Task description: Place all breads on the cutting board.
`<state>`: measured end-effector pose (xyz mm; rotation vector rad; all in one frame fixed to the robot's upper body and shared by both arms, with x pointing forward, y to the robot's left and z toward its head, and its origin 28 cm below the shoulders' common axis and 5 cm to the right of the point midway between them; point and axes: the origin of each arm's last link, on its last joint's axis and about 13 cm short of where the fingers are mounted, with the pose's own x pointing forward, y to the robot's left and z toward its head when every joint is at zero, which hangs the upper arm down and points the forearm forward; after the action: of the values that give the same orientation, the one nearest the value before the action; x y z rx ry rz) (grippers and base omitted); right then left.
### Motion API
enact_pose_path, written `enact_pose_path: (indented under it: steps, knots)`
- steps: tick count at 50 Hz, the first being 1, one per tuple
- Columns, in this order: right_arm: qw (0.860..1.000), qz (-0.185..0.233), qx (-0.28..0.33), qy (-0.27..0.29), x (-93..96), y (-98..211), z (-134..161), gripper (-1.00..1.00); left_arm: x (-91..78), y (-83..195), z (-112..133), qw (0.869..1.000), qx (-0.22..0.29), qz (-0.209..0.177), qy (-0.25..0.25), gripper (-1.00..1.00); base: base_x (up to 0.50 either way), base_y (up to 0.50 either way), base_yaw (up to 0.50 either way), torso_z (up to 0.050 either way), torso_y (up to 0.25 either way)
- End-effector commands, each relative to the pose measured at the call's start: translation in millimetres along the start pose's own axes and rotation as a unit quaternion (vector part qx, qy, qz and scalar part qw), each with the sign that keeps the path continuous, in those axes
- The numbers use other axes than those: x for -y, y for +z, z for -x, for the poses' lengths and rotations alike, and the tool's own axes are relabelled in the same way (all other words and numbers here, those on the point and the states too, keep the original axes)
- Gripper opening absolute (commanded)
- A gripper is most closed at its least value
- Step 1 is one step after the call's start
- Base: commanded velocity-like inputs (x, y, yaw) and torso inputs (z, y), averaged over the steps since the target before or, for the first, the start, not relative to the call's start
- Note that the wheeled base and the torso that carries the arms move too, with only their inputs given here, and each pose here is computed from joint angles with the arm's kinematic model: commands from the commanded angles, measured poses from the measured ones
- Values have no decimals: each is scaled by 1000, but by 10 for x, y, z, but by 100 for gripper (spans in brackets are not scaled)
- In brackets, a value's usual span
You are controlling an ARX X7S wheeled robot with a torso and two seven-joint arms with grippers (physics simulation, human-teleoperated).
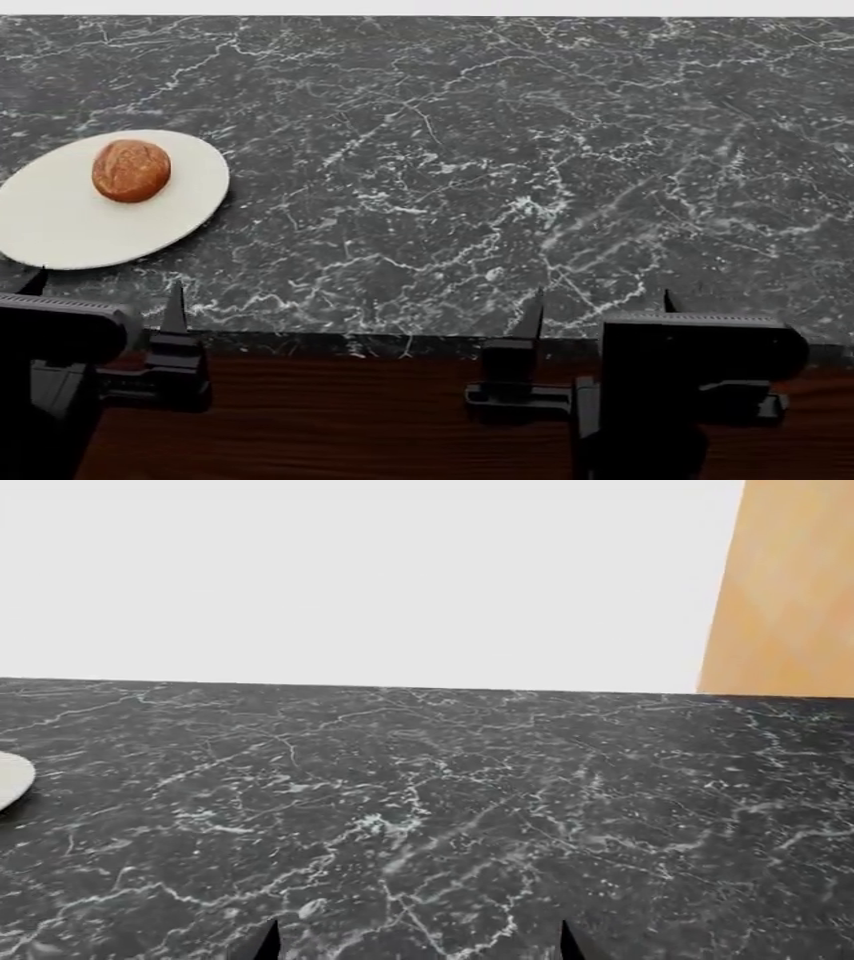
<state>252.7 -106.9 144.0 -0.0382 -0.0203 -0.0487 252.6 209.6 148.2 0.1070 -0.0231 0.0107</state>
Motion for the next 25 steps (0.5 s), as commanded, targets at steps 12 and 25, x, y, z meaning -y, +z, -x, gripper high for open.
enact_pose_path:
  steps: [12,25]
  knots:
    - [1000,-25,-6,13,3,54,36,100,-25,49,7,1000,3,-13,10,100,-154,500,0,0,0]
    - [1000,-16,7,22,2,106,61,100,-42,59,12,1000,8,-14,14,100,-175,500,0,0,0]
